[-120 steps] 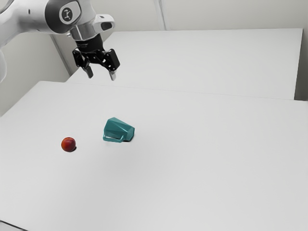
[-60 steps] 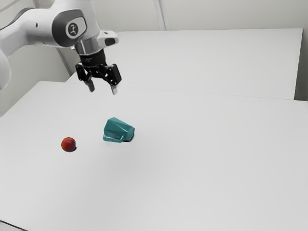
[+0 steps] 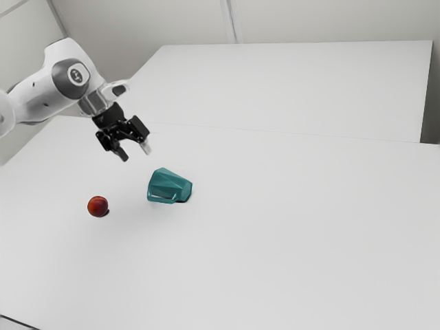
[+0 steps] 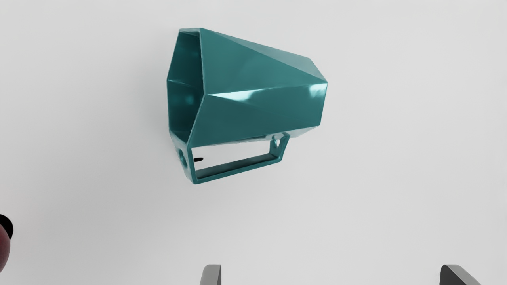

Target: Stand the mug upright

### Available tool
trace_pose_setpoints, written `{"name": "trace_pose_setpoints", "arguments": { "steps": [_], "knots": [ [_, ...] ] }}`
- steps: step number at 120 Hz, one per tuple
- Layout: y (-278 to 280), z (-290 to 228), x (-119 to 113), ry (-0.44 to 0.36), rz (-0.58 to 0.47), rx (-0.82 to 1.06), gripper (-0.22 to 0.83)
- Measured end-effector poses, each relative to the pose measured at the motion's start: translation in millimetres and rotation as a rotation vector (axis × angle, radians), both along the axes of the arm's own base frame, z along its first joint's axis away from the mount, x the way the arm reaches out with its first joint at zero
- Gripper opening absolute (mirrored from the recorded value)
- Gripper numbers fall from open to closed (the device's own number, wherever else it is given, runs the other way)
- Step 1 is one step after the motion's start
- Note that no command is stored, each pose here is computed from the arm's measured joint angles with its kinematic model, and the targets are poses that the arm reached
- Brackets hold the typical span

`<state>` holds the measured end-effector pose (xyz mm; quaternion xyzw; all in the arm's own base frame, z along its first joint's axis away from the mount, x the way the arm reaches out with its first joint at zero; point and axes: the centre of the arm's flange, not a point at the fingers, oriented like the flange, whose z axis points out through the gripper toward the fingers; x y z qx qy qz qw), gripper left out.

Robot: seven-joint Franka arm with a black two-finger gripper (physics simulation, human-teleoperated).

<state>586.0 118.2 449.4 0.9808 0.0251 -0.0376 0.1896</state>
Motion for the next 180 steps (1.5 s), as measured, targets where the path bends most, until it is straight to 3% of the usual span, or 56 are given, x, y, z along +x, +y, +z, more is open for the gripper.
{"name": "trace_pose_setpoints", "arguments": {
  "steps": [39,101,162,180],
  "knots": [
    [83,-94,39,-0.099,-0.017,-0.252,0.62],
    [61,-165,42,-0.154,-0.129,-0.539,0.61],
    [58,-176,37,-0.199,-0.188,-0.656,0.02],
    [56,-171,38,-0.215,-0.208,-0.666,-0.09]
  ]
}}
